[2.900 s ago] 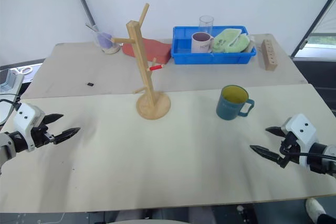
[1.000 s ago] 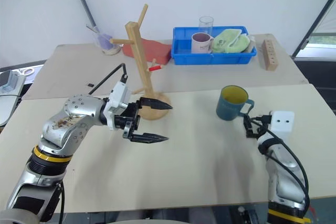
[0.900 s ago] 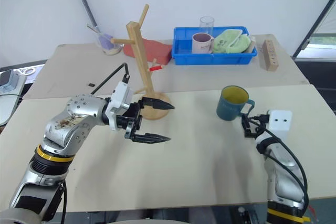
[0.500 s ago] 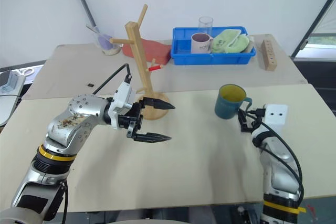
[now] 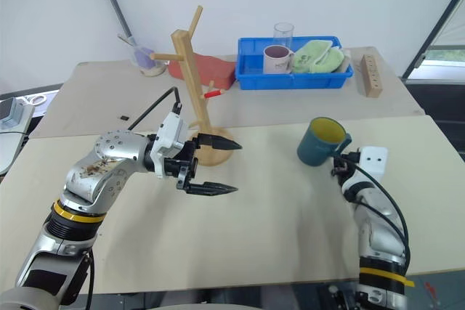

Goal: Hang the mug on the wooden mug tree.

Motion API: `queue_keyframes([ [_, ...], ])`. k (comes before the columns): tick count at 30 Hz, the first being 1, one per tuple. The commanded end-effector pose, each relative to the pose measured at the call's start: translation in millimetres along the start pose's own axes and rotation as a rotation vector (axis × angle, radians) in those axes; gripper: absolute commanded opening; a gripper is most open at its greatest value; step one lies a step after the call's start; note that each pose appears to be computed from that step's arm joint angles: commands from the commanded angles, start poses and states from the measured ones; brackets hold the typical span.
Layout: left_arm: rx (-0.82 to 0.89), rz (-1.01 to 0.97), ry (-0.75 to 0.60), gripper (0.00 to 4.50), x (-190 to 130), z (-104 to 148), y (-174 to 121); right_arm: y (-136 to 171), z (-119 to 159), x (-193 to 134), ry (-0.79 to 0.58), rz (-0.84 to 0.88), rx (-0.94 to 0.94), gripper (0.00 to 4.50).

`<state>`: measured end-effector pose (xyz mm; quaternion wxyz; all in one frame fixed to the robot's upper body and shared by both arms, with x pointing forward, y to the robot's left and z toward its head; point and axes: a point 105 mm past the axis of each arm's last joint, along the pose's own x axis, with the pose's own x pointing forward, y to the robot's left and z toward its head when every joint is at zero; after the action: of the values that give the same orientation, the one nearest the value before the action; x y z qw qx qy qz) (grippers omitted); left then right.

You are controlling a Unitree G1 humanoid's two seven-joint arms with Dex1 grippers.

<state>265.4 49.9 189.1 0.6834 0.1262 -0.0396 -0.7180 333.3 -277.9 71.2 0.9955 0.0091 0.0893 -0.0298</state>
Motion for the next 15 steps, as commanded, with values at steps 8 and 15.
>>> queue_keyframes([
  [8,0.046,0.038,0.000,4.50,-4,8,3,-3,24,-7,-0.085,0.032,-0.124,0.04],
  [15,0.037,0.053,0.019,4.50,-11,5,2,-25,27,-37,-0.060,0.026,-0.232,1.59],
])
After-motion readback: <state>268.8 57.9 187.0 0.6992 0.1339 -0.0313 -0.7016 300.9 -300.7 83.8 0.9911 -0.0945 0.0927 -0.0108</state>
